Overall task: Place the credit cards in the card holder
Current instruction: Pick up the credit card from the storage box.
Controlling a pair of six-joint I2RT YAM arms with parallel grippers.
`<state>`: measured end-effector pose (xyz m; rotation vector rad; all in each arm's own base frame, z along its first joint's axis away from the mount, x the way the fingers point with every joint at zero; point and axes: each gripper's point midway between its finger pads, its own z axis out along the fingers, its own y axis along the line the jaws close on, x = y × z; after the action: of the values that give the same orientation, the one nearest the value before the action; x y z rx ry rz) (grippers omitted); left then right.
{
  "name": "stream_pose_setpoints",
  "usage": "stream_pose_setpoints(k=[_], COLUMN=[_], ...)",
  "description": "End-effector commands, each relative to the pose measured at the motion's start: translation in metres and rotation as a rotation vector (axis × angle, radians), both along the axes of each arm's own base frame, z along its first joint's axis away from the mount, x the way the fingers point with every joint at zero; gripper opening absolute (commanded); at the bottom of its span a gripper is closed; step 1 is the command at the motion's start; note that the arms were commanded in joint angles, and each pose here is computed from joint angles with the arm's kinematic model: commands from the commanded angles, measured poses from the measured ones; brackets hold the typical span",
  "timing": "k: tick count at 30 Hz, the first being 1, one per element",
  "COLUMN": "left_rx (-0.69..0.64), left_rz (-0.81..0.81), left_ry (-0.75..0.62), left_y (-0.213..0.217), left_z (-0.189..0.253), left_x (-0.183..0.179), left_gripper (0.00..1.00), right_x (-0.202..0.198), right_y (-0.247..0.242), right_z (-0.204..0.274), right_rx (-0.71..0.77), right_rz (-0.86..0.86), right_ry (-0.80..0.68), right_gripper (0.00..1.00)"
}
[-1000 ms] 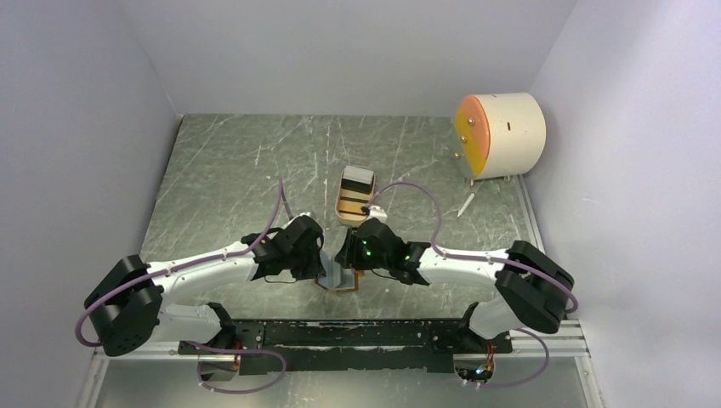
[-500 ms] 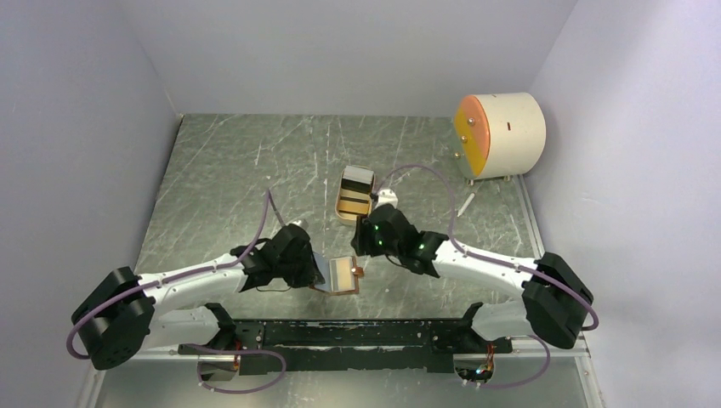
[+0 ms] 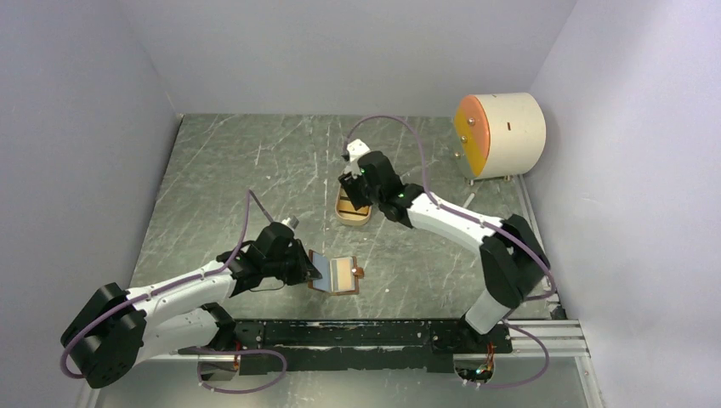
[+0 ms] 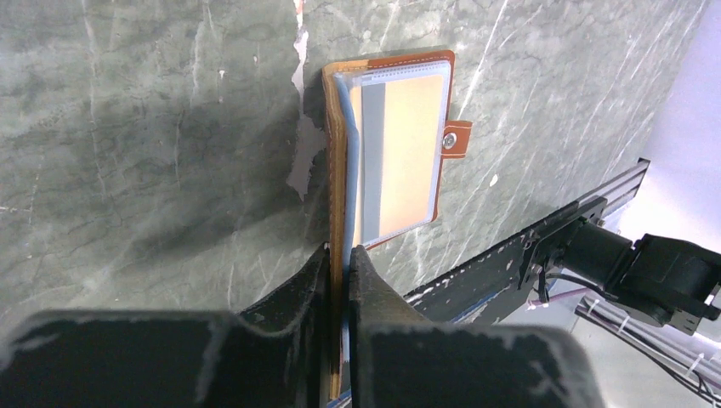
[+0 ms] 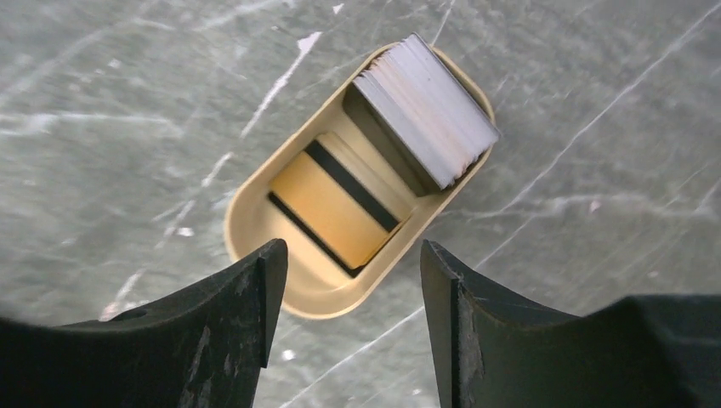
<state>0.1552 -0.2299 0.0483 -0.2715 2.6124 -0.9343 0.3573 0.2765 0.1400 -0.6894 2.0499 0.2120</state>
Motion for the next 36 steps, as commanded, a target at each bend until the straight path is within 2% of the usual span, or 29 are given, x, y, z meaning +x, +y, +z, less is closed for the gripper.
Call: stream_pose_setpoints(k=[1, 10, 16, 24, 32, 36], left_rx=[-0.062, -0.108, -0.163, -0.156, -0.146, -0.156], left_rz=[-0.058, -0.106, -0.151, -0.168, -0.153, -0.154], left_ry=[-0.035, -0.078, -0.085, -0.077, -0.071, -0.072], left_y=[-0.008, -0.012, -0.020, -0.024, -0.021, -0.023], left_z=[0.009, 0.021, 0.020, 0.022, 0.021, 0.022], left_x=[-0.002, -0.006, -0.011, -0.009, -0.009, -0.008], left_gripper=[0.09, 0.11, 0.12, 0.14, 0.15, 0.15], right_x=[0.035, 0.075, 0.086, 0.097, 0.116, 0.120], right_y=[-0.005, 0.001, 0.005, 0.008, -0.009, -0.012], right_z=[-0.001, -0.030, -0.039, -0.065, -0.068, -0.056], right_rx=[-0.229, -0.425, -0.467, -0.532, -0.631, -0.622], right_rz=[0.105, 0.229, 0.267, 0.310, 0.214, 0.194], right_ry=[-0.103, -0.141, -0.171, -0.163, -0.207, -0.230], right_gripper=[0.63, 0.64, 0.64, 0.64, 0.63, 0.61])
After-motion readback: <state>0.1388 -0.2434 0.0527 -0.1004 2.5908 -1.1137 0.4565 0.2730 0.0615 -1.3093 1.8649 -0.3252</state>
